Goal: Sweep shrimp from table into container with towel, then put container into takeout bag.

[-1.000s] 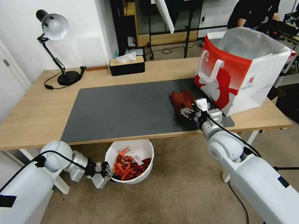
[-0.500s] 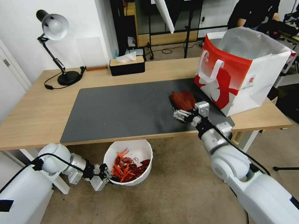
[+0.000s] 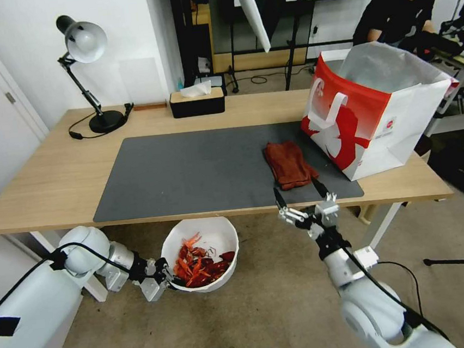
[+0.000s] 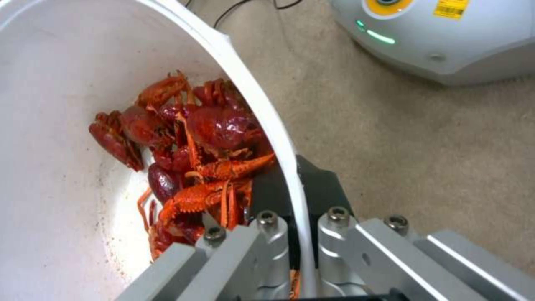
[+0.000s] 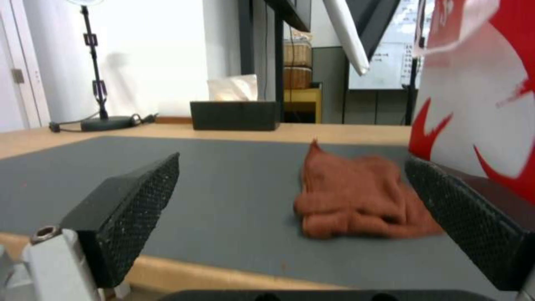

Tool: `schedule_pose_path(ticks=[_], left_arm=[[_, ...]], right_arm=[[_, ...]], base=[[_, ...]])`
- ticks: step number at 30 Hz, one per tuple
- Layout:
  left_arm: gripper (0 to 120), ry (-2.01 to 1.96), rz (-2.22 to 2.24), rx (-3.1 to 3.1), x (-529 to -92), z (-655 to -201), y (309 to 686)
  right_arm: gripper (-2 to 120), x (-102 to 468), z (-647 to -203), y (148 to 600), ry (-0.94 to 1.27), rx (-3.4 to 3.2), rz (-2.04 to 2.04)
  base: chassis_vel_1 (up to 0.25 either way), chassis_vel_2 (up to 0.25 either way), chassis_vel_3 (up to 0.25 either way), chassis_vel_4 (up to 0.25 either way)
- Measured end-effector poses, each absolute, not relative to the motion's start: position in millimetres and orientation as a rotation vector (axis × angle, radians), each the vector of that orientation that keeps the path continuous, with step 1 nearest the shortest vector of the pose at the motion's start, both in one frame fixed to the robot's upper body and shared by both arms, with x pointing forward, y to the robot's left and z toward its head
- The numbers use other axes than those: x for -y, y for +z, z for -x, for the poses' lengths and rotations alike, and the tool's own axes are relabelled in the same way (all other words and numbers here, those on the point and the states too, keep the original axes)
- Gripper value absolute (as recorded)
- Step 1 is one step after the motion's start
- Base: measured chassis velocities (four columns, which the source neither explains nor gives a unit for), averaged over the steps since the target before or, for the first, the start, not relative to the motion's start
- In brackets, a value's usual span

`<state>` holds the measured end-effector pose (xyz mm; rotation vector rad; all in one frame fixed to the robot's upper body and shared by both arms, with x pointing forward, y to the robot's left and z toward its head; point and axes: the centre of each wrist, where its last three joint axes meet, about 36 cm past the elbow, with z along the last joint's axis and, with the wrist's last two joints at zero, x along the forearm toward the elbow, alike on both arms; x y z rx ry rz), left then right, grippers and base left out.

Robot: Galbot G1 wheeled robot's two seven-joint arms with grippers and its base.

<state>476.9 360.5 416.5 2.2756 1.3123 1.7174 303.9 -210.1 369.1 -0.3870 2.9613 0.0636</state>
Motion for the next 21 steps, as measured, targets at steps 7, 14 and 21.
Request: schedule_pose_path(ticks=[7,14,21], left_arm=[[0,1.761,-2.259,-1.220,-354.9,-458.3,418.9],[0,1.763,-2.258,-1.175,-350.0,-444.6,416.4],[0,1.769,-2.249,-1.126,-347.1,-422.2,416.9]], right_arm=[[100,206.0,-284.5,355.9,0.037,-2.995,0.354],[100,204.9,-273.5,350.3,0.012,-3.013,0.322],[100,207.8,-253.6,336.0,0.015,-3.056,0.270]], base=[[0.000,0.000,0.000,0.000],[0.000,0.000,0.000,0.000],[0.000,0.000,0.000,0.000]])
